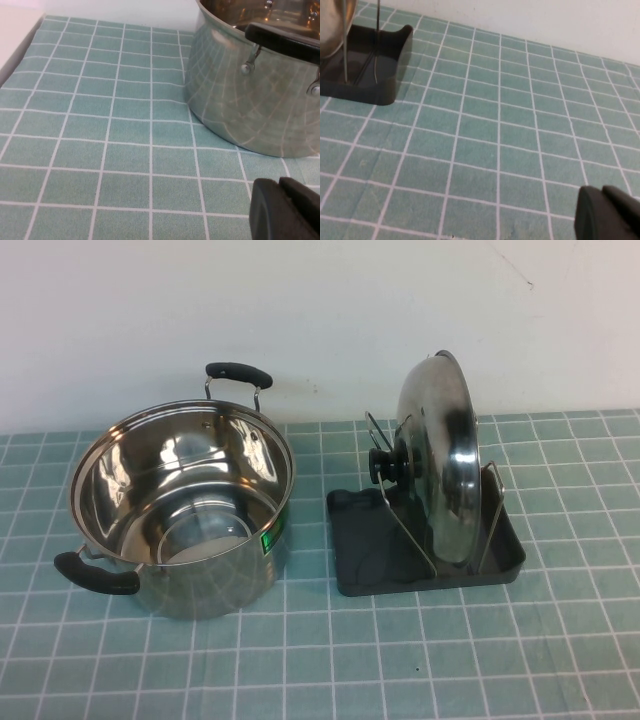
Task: Put pot lid on rack
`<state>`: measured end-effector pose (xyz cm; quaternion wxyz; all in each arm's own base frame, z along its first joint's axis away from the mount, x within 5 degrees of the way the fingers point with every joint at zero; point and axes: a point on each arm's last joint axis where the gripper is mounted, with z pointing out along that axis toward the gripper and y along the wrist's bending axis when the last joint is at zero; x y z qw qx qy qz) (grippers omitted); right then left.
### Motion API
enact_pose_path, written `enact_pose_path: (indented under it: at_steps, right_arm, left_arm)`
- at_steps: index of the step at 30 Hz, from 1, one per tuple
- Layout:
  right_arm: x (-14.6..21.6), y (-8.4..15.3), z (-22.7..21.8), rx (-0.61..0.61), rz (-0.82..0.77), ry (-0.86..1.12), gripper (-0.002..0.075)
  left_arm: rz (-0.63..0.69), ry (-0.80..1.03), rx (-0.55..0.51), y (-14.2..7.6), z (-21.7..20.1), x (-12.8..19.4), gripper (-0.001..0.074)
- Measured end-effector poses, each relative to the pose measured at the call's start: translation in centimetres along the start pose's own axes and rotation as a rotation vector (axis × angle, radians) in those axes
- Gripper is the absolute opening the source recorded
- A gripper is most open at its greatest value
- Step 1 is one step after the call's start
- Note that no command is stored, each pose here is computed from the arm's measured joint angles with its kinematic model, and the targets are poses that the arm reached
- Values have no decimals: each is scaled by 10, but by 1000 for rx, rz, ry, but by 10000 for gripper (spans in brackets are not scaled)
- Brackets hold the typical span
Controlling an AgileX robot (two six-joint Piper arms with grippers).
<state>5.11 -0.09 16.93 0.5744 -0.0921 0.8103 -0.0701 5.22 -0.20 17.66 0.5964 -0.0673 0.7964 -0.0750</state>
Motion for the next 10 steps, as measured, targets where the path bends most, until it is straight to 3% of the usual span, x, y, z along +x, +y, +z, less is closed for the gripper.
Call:
enact_pose_path:
  at_steps: [10]
  right_arm:
    - [0,-1,0,15,37,5,-1]
  left_arm:
    - [0,0,0,0,0,0,-2]
